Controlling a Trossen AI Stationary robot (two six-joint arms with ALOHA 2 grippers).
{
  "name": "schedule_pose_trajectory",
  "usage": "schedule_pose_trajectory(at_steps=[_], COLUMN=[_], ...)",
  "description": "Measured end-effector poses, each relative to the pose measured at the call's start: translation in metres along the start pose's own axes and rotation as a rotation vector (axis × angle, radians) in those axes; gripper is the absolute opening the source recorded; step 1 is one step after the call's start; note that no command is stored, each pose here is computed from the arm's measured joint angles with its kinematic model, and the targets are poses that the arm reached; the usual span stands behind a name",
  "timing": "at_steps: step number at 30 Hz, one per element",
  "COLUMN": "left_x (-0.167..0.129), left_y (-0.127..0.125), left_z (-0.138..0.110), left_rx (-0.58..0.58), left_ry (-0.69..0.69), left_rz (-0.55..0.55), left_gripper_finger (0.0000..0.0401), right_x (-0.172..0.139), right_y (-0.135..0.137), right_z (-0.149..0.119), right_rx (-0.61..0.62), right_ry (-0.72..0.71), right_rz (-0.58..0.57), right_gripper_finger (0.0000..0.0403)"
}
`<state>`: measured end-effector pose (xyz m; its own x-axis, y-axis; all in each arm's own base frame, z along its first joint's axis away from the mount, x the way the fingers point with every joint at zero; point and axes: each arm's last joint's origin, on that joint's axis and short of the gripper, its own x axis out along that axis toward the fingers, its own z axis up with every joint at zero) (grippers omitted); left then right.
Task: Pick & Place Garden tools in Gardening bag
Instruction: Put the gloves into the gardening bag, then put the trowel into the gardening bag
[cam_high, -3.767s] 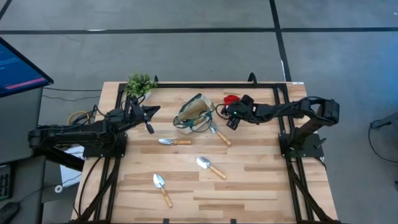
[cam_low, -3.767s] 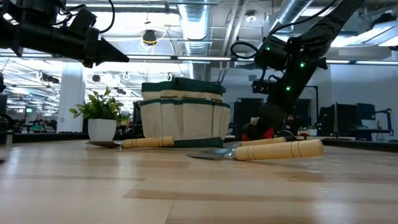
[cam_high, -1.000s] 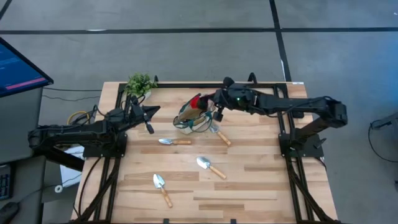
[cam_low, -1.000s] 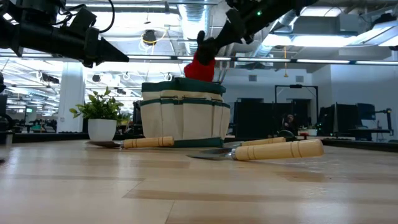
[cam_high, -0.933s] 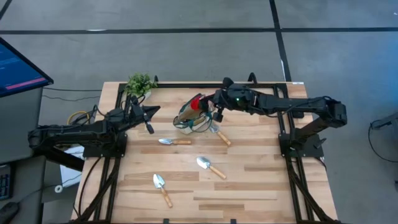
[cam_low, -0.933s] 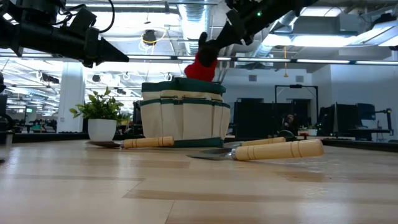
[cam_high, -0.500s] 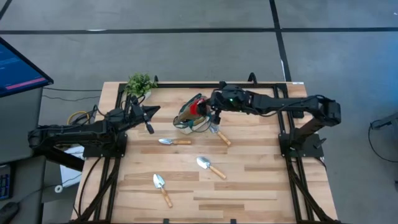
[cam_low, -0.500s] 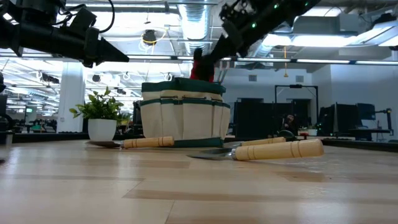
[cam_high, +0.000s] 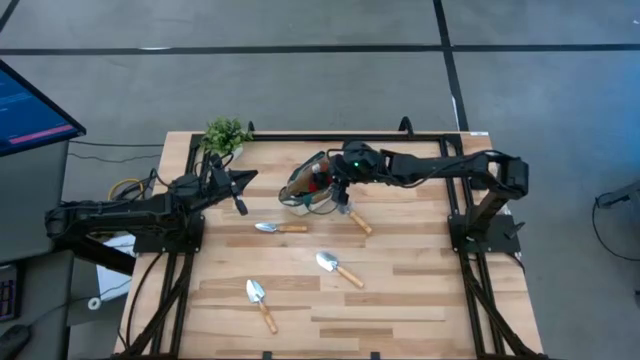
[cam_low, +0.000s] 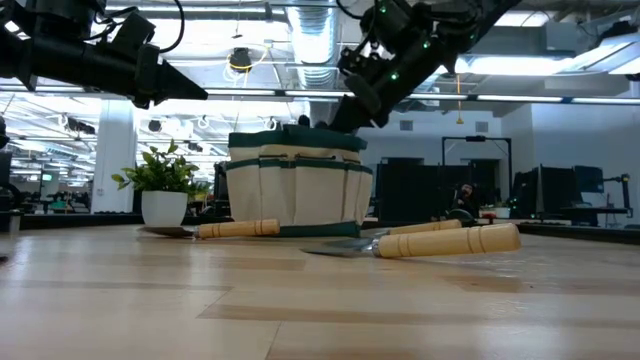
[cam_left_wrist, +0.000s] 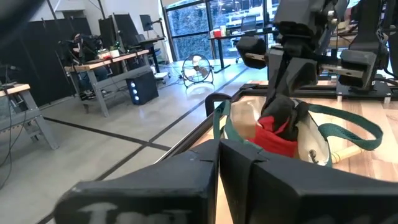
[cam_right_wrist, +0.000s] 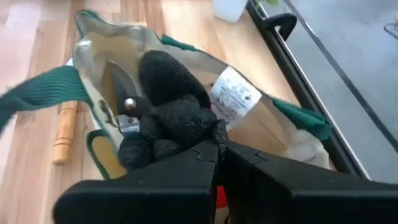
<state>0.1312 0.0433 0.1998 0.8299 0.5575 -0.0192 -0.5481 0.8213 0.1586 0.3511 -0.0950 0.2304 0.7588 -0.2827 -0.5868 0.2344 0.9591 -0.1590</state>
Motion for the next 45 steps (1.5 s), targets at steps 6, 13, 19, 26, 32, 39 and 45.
schedule_pose_trajectory(at_steps=[6, 13, 19, 26, 32, 39, 45], left_x=[0.000, 0.000, 0.000, 0.000, 0.000, 0.000, 0.000], left_y=[0.000, 0.000, 0.000, 0.000, 0.000, 0.000, 0.000], left_z=[0.000, 0.000, 0.000, 0.000, 0.000, 0.000, 0.000], left_rx=[0.000, 0.000, 0.000, -0.001, 0.000, 0.000, 0.000], left_ry=[0.000, 0.000, 0.000, 0.000, 0.000, 0.000, 0.000], left_rz=[0.001, 0.000, 0.000, 0.000, 0.000, 0.001, 0.000], left_gripper_finger=[0.0002, 0.0002, 0.0002, 0.0002, 0.0002, 0.0002, 0.0002], right_x=[-0.016, -0.039, -0.043, -0.074, -0.105, -0.124, -0.132], right_y=[-0.003, -0.006, -0.005, -0.012, -0.013, -0.008, -0.006], right_z=[0.013, 0.021, 0.021, 0.017, 0.009, -0.002, -0.017], right_rx=[0.006, -0.003, 0.004, 0.013, 0.034, 0.029, 0.046], right_ry=[-0.081, -0.113, -0.098, -0.004, 0.092, 0.078, -0.058], right_rz=[-0.014, -0.011, -0.011, -0.104, -0.121, -0.107, -0.089], right_gripper_finger=[0.0044, 0.0111, 0.0178, 0.0161, 0.0034, 0.0006, 0.0001])
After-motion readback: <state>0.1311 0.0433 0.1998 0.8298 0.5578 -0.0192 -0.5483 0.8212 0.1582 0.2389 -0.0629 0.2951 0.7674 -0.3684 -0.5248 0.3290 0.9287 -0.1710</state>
